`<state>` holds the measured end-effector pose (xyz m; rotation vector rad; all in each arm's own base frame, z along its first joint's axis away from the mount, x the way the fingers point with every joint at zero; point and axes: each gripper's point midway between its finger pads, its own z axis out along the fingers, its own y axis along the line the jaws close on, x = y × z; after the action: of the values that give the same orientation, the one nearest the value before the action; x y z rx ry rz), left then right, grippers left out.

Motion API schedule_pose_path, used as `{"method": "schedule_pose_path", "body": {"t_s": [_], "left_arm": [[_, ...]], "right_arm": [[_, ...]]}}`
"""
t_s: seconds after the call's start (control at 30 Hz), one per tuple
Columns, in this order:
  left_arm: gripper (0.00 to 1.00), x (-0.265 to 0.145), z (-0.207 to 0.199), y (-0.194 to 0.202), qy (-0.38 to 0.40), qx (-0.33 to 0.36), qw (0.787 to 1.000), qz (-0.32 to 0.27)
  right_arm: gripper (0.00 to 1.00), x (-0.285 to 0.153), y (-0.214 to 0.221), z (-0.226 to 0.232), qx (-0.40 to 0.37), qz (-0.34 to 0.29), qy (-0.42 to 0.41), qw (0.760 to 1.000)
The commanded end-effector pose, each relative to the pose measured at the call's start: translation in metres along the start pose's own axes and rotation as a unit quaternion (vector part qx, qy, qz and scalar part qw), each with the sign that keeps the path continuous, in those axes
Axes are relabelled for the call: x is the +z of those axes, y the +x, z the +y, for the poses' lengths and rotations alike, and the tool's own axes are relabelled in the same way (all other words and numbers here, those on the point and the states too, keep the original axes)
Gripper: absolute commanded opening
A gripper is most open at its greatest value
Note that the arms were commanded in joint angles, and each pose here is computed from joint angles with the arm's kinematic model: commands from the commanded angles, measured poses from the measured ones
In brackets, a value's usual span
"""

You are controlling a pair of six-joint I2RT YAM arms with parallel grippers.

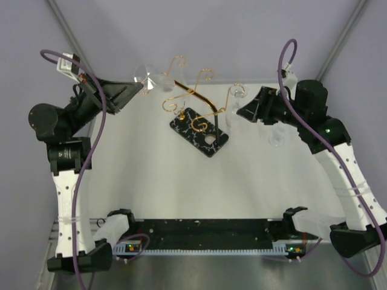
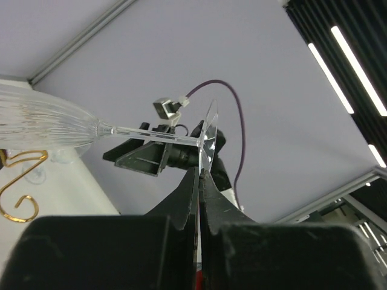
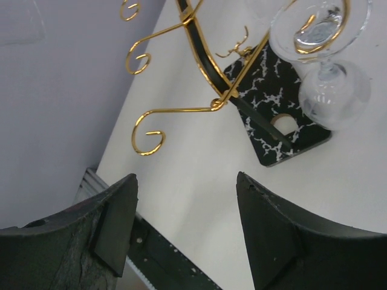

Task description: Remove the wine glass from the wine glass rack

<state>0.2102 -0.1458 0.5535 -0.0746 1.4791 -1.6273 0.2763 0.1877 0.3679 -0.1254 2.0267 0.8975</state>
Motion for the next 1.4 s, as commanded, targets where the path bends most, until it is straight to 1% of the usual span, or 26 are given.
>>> {"method": "schedule_pose_path", "body": {"t_s": [0.0, 0.03, 0.13, 0.27, 0.33, 0.4, 0.57, 0.73, 0.83, 1.03, 1.23, 1.37], "left_arm": [[0.0, 0.006, -0.041, -0.013, 0.091, 0.005, 0.996, 0.002], [0.0, 0.009, -0.045, -0.016, 0.103, -0.004, 0.995, 0.005], [0.0, 0.016, -0.053, -0.02, 0.132, -0.028, 0.991, 0.013], [0.0, 0.022, -0.054, -0.018, 0.172, -0.058, 0.983, 0.024], [0.0, 0.025, -0.05, -0.019, 0.179, -0.07, 0.981, 0.023], [0.0, 0.027, -0.051, -0.01, 0.2, -0.092, 0.975, 0.033], [0.0, 0.029, -0.052, 0.009, 0.223, -0.11, 0.967, 0.051], [0.0, 0.024, -0.05, 0.019, 0.234, -0.122, 0.963, 0.046], [0.0, 0.021, -0.047, 0.021, 0.239, -0.133, 0.961, 0.046], [0.0, 0.017, -0.054, 0.022, 0.251, -0.132, 0.958, 0.047], [0.0, 0.017, -0.054, 0.024, 0.249, -0.132, 0.958, 0.048], [0.0, 0.015, -0.057, 0.026, 0.254, -0.131, 0.957, 0.05]], "right_arm": [[0.67, -0.004, -0.02, 0.047, 0.023, -0.046, -0.118, 0.992], [0.66, -0.005, -0.028, 0.058, 0.027, -0.06, -0.148, 0.987], [0.67, -0.003, -0.038, 0.079, 0.052, -0.074, -0.217, 0.972], [0.67, 0.003, -0.051, 0.098, 0.079, -0.085, -0.288, 0.95], [0.67, 0.004, -0.055, 0.106, 0.085, -0.085, -0.323, 0.939], [0.67, 0.006, -0.058, 0.112, 0.086, -0.086, -0.348, 0.929], [0.67, 0.009, -0.063, 0.115, 0.089, -0.098, -0.374, 0.918], [0.68, 0.005, -0.069, 0.122, 0.086, -0.113, -0.415, 0.899], [0.68, 0.006, -0.071, 0.122, 0.084, -0.117, -0.418, 0.897], [0.68, 0.009, -0.071, 0.121, 0.082, -0.122, -0.421, 0.895], [0.68, 0.013, -0.075, 0.122, 0.088, -0.121, -0.439, 0.886], [0.68, 0.02, -0.077, 0.123, 0.093, -0.12, -0.443, 0.884]]}}
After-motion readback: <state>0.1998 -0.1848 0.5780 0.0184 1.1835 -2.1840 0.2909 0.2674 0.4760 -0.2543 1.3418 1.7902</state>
